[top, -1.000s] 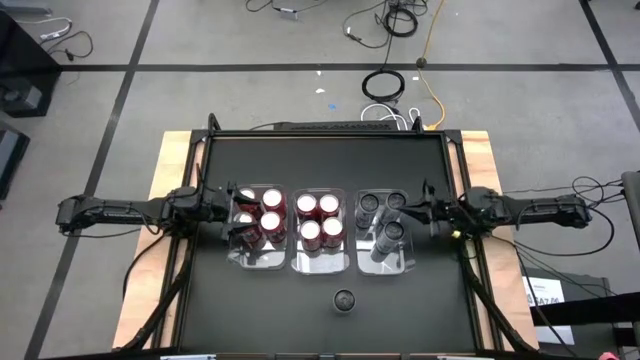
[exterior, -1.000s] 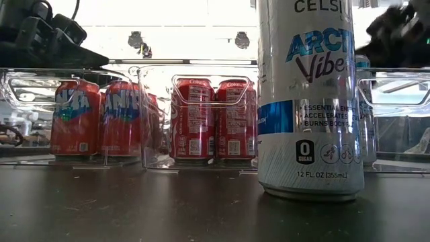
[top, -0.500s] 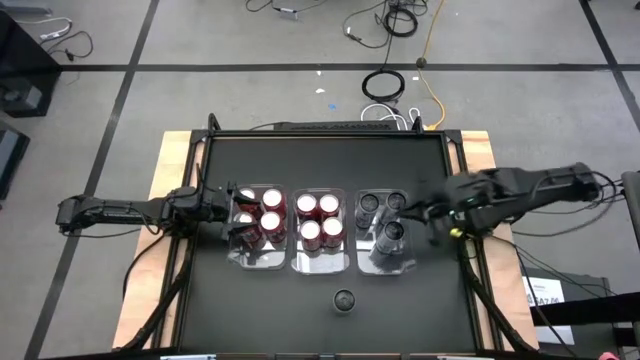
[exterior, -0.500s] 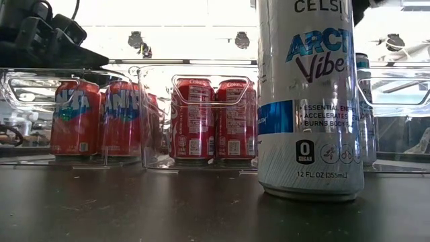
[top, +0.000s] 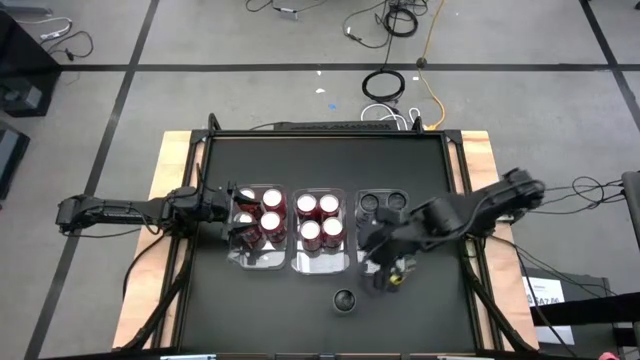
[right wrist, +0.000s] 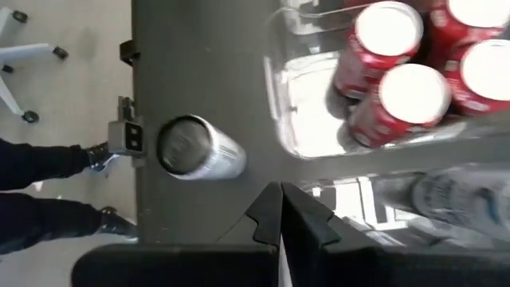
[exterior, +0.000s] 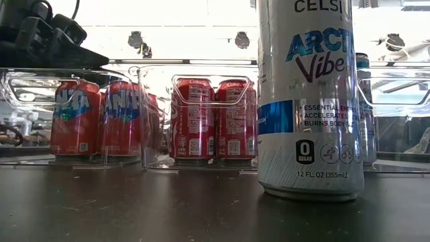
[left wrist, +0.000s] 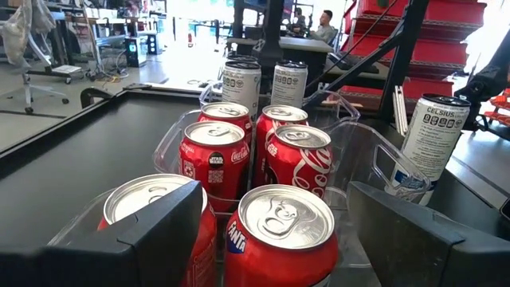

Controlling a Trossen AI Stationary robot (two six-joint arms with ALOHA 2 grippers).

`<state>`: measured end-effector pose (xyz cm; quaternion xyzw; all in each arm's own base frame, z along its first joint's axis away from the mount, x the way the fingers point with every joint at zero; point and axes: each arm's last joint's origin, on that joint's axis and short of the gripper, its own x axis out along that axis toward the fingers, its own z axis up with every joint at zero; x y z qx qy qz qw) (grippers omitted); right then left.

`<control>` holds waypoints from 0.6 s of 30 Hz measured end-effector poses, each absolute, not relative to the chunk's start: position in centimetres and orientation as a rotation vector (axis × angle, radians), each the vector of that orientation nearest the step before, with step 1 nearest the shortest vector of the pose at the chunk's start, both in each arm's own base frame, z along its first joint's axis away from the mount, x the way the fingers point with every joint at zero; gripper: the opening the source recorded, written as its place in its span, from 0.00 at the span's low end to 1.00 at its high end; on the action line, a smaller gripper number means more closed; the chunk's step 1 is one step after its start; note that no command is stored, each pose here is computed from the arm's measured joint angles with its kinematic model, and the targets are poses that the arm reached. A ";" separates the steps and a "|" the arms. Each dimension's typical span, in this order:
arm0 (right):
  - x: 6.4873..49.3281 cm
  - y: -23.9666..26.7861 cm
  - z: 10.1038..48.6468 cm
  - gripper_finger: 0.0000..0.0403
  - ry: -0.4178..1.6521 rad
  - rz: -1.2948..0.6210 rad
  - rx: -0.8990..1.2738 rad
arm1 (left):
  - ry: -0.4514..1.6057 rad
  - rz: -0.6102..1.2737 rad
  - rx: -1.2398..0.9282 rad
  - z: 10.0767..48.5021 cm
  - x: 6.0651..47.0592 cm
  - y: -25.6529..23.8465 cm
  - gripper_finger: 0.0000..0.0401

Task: Sort soda cans
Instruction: Put the white blue soda can into the right transparent bin

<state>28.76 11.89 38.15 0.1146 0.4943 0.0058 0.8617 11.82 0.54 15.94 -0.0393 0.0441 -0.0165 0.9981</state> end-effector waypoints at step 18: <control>36.3 16.3 33.2 0.20 1.200 -0.084 0.445 | 0.088 -0.033 -0.079 15.9 11.8 0.5 0.80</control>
